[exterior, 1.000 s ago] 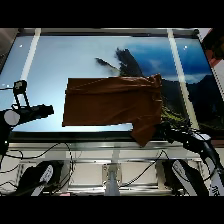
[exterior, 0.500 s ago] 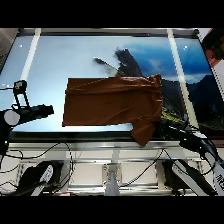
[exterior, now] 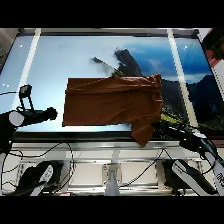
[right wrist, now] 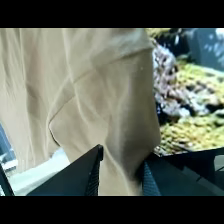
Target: Fold the clothes and pants, and hang the long-sleeved shirts on hangers.
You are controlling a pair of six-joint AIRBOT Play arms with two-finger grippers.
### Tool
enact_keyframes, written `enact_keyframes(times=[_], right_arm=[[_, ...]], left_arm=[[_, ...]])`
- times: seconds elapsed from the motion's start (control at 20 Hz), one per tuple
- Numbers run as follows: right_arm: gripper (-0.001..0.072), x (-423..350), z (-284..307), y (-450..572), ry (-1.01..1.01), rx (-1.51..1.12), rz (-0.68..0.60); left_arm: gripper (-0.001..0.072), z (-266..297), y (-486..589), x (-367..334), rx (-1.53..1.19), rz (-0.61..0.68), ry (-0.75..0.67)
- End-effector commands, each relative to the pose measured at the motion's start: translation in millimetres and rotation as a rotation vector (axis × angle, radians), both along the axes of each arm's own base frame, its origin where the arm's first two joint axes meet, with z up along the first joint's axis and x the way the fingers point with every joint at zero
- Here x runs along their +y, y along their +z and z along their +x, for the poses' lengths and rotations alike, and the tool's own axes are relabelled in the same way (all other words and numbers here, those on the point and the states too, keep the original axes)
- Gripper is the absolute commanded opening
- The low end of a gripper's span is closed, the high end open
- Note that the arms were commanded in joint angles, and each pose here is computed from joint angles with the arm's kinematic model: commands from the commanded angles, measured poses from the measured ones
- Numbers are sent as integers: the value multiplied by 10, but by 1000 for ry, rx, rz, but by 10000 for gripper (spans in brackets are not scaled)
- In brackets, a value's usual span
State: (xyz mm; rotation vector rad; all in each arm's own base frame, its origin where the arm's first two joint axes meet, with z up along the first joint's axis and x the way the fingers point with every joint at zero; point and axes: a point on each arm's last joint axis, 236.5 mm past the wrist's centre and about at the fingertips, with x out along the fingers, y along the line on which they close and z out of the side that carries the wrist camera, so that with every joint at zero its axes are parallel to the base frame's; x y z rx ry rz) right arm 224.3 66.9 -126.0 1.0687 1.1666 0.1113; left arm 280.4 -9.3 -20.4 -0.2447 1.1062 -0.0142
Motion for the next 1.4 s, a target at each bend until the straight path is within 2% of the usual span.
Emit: enact_keyframes(times=[0.0, 0.05, 0.1, 0.15, 0.2, 0.3, 0.4, 0.6, 0.75, 0.85, 0.9, 0.95, 1.15, 1.35], right_arm=[[341, 31, -68, -17, 64, -10, -21], [310, 34, -37, 4, 48, -17, -10], [252, 40, -7, 28, 34, -23, 2], [141, 46, 16, 49, 23, -28, 13], [17, 47, 28, 57, 17, -30, 17], [13, 47, 27, 57, 29, -40, 10], [12, 47, 26, 57, 30, -40, 9], [13, 47, 26, 57, 30, -40, 9], [13, 47, 26, 57, 29, -40, 10], [13, 47, 26, 57, 29, -40, 10], [12, 47, 26, 57, 30, -40, 9], [13, 47, 26, 57, 30, -40, 9], [13, 47, 26, 57, 29, -40, 9], [13, 47, 26, 57, 29, -40, 10]], left_arm=[[494, -162, -241, -136, 66, -70, 15], [526, -214, -312, -140, 83, -72, 17], [673, -252, -359, -149, 95, -75, 19], [720, -271, -384, -179, 102, -94, 29], [720, -274, -395, -201, 105, -113, 48], [703, -229, -391, -210, 84, -127, 66], [639, -174, -386, -188, 71, -140, 112], [640, -139, -441, -127, 90, -181, 209], [639, -212, -515, -95, 155, -268, 272], [638, -261, -521, -135, 190, -354, 271], [619, -266, -513, -157, 197, -393, 267], [569, -264, -520, -156, 202, -418, 269], [505, -329, -669, -206, 276, -452, 274], [505, -369, -846, -222, 332, -459, 270]])
